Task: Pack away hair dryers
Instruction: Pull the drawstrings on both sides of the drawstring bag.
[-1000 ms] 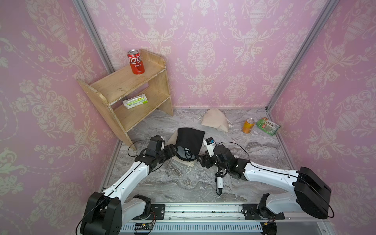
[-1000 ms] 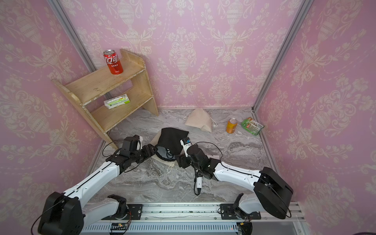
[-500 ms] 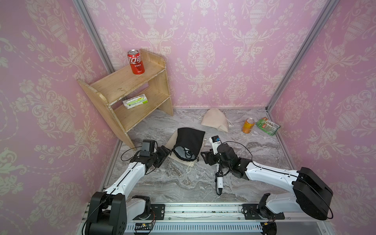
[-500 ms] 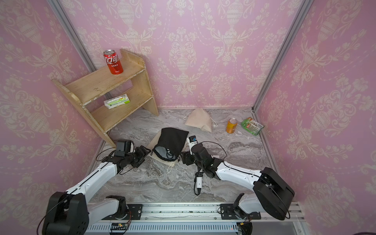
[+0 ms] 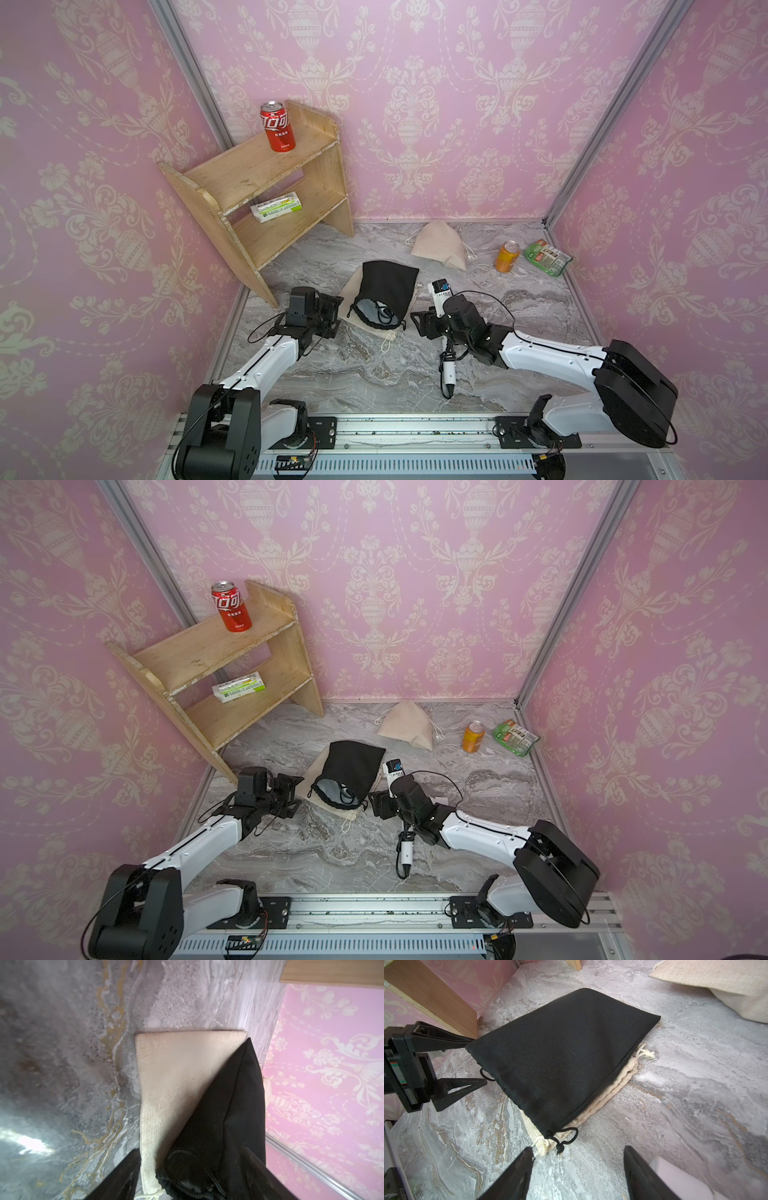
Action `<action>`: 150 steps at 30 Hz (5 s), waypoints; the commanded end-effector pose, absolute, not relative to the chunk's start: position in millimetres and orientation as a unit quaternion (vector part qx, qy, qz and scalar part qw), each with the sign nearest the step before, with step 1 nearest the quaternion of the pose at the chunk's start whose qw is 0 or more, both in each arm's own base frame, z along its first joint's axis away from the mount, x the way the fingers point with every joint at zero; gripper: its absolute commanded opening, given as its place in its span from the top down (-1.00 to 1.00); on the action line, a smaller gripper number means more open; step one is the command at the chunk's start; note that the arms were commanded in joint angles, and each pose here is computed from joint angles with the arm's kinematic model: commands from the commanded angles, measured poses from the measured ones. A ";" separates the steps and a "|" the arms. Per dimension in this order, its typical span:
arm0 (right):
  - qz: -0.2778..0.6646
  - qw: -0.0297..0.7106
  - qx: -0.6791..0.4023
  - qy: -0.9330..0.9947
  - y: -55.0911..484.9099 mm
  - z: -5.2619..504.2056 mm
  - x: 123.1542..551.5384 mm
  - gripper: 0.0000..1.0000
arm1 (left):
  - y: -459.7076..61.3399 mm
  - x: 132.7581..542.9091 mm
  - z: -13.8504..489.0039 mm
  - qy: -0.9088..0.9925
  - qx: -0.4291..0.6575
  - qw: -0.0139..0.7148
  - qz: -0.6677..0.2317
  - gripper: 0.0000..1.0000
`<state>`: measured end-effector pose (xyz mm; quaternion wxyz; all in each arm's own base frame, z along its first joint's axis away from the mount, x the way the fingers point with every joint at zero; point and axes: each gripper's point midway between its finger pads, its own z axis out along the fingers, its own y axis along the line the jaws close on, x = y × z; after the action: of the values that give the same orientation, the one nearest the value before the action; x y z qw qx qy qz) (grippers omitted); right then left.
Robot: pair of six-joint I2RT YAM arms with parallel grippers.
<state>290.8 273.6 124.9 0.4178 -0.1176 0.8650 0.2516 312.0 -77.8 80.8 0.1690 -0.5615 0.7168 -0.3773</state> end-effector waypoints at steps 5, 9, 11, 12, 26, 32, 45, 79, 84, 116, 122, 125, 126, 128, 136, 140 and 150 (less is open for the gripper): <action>0.247 0.423 -0.105 0.865 268.3 120.6 291.8 -0.41 | -70.3 311.4 81.7 0.652 -0.630 0.174 -0.383 -0.55; 0.248 0.423 -0.104 0.865 267.9 121.4 291.5 -0.41 | -78.9 316.3 82.6 0.644 -0.636 0.170 -0.389 -0.55; 0.247 0.424 -0.104 0.865 267.5 122.3 291.6 -0.40 | -84.8 319.6 84.0 0.644 -0.635 0.169 -0.392 -0.55; 0.246 0.423 -0.104 0.866 266.7 121.6 291.1 -0.40 | -86.5 321.2 84.4 0.643 -0.635 0.170 -0.392 -0.55; 0.242 0.422 -0.105 0.867 263.8 122.7 289.0 -0.39 | -100.2 329.0 87.9 0.638 -0.637 0.177 -0.396 -0.51; 0.238 0.422 -0.105 0.869 262.1 121.9 288.9 -0.39 | -102.6 333.2 92.2 0.640 -0.633 0.184 -0.395 -0.43; 0.236 0.420 -0.102 0.871 261.3 120.3 288.9 -0.37 | -106.3 340.9 99.3 0.639 -0.625 0.195 -0.405 -0.02; 0.226 0.339 -0.299 0.863 328.4 71.5 254.8 -0.28 | -78.5 381.9 152.1 0.659 -0.576 0.294 -0.385 1.00; 0.221 0.346 -0.329 0.850 345.2 66.6 253.1 -0.29 | -79.0 381.6 150.1 0.660 -0.574 0.293 -0.386 1.00; 0.199 0.364 -0.307 0.857 357.3 58.4 297.1 0.93 | -80.2 383.1 156.7 0.658 -0.568 0.298 -0.395 1.00; 0.208 0.390 -0.275 0.854 343.1 89.5 299.8 1.00 | -75.9 380.3 161.9 0.666 -0.560 0.314 -0.380 1.00; 0.224 0.398 -0.246 0.855 326.8 101.6 303.1 1.00 | -74.6 379.5 168.6 0.675 -0.549 0.325 -0.370 1.00; 0.229 0.401 -0.237 0.855 321.6 105.1 304.4 1.00 | -74.0 379.2 170.1 0.676 -0.548 0.328 -0.369 1.00; 0.231 0.405 -0.218 0.857 310.0 110.7 307.1 1.00 | -71.5 377.3 171.6 0.679 -0.544 0.335 -0.361 1.00; 0.187 0.449 -0.160 0.859 271.2 138.2 320.2 1.00 | -64.4 379.8 208.2 0.696 -0.505 0.385 -0.334 1.00; 0.144 0.477 -0.113 0.860 242.7 156.1 331.6 1.00 | -59.5 376.6 221.1 0.703 -0.491 0.405 -0.317 1.00; 0.046 0.502 0.002 0.864 173.9 180.1 359.7 1.00 | -56.4 377.6 233.3 0.715 -0.469 0.427 -0.294 1.00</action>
<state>352.2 203.2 162.3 0.4843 -0.0563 0.8692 0.0827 376.7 -67.2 216.1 0.3956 -0.4797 0.7150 -0.3196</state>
